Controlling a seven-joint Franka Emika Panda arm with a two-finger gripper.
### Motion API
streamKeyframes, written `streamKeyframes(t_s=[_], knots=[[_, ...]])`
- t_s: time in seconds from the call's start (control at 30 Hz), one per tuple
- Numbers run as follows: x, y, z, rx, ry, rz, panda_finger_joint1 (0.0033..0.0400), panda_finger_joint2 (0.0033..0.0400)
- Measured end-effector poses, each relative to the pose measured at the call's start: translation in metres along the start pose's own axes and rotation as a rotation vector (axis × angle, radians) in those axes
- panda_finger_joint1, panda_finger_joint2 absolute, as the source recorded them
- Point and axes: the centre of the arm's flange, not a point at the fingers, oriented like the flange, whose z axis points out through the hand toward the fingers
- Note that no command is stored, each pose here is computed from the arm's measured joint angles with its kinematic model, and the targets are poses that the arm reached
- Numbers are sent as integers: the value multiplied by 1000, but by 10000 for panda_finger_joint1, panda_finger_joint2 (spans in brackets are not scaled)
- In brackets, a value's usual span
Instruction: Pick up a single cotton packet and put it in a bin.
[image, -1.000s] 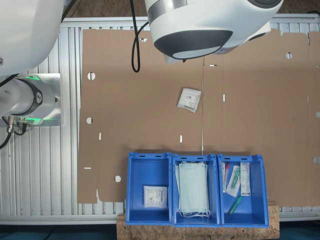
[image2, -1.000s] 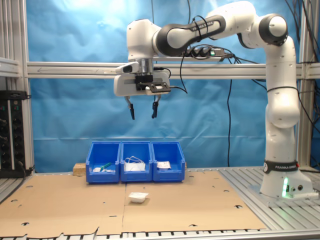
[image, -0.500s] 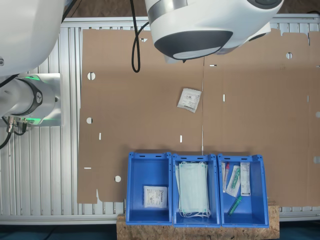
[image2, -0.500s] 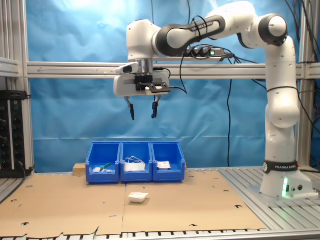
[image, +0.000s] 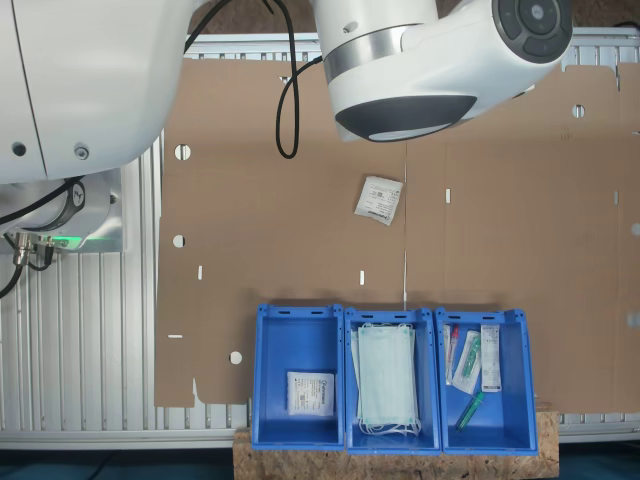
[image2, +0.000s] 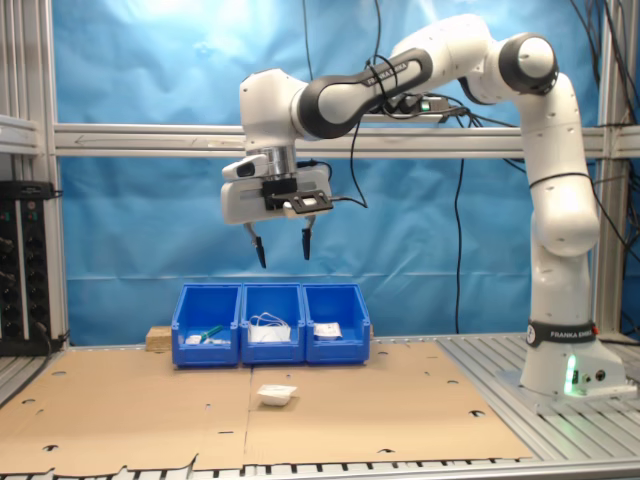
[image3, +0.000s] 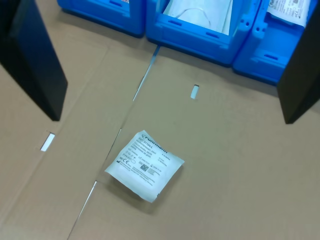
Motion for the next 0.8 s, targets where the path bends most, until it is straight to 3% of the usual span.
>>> streamKeyframes(t_s=[0.27, 0.6, 0.8], knots=[[-1, 11, 19, -16, -37, -20, 400, 400], [-1, 26, 41, -72, -100, -68, 400, 400], [2, 32, 54, -93, -119, -95, 400, 400]])
